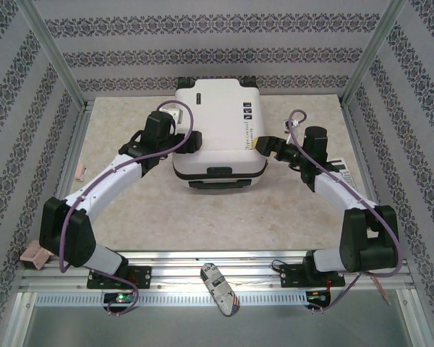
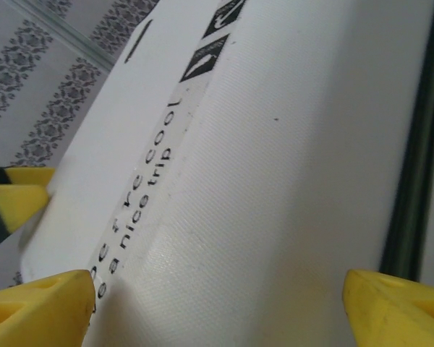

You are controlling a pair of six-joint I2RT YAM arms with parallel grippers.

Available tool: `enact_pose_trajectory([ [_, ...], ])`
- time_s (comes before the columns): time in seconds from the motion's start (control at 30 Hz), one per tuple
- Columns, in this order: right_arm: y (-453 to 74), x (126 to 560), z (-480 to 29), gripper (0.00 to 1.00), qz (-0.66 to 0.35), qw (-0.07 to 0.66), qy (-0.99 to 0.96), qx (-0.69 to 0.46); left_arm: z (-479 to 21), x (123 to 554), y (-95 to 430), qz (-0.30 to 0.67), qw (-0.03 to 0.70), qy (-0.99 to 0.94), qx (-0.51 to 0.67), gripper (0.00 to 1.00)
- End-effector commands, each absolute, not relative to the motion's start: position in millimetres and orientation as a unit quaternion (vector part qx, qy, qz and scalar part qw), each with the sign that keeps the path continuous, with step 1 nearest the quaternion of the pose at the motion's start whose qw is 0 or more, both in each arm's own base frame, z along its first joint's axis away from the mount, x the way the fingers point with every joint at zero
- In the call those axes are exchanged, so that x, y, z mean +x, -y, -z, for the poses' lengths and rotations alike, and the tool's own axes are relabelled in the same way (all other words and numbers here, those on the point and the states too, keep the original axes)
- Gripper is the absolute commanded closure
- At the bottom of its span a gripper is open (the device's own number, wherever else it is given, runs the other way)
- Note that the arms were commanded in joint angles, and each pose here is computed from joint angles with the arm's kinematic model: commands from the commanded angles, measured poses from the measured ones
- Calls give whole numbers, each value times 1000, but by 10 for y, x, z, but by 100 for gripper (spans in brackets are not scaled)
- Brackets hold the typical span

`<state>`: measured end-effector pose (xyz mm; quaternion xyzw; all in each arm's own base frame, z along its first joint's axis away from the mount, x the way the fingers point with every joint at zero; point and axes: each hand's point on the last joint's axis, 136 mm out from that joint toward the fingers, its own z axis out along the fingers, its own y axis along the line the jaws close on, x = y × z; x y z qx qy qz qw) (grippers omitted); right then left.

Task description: Pack the luggage

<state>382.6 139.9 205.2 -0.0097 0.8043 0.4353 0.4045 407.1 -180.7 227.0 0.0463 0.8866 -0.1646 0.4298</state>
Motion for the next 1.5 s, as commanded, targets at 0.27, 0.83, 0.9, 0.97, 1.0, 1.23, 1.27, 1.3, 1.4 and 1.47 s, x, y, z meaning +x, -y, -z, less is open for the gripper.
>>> enact_pose_trajectory([
  [0.27, -515, 3777, -2246, 2, -309, 474, -821, 79, -2774, 3812, 1084, 52, 467, -882, 25, 0],
  [0.83, 50, 3489, -1951, 2, -195, 482, -843, 137, -2246, 3963, -56, 14, 476, -867, -144, 0],
  [0.9, 15, 3522, -1923, 2, -206, 473, -847, 131, -2142, 4000, -132, -3, 491, -860, -136, 0],
  [0.97, -4, 3529, -1893, 2, -210, 466, -850, 127, -1996, 3986, -225, -32, 488, -861, -140, 0],
  [1.0, -1, 3526, -1876, 2, -209, 465, -851, 127, -1904, 3962, -300, -52, 480, -863, -149, 0],
  [1.23, 140, 3487, -1859, 2, -170, 478, -849, 148, -1338, 3873, -609, -82, 451, -870, -181, 0],
  [1.27, 168, 3482, -1856, 2, -163, 480, -848, 153, -1293, 3871, -631, -73, 452, -869, -187, 0],
  [1.3, 200, 3479, -1860, 2, -155, 483, -847, 159, -1252, 3870, -666, -67, 456, -866, -195, 0],
  [1.4, 284, 3482, -1842, 2, -139, 485, -845, 180, -1154, 3884, -729, -53, 469, -858, -202, 0],
  [1.47, 335, 3497, -1823, 2, -131, 483, -843, 196, -1090, 3895, -725, -46, 480, -854, -197, 0],
])
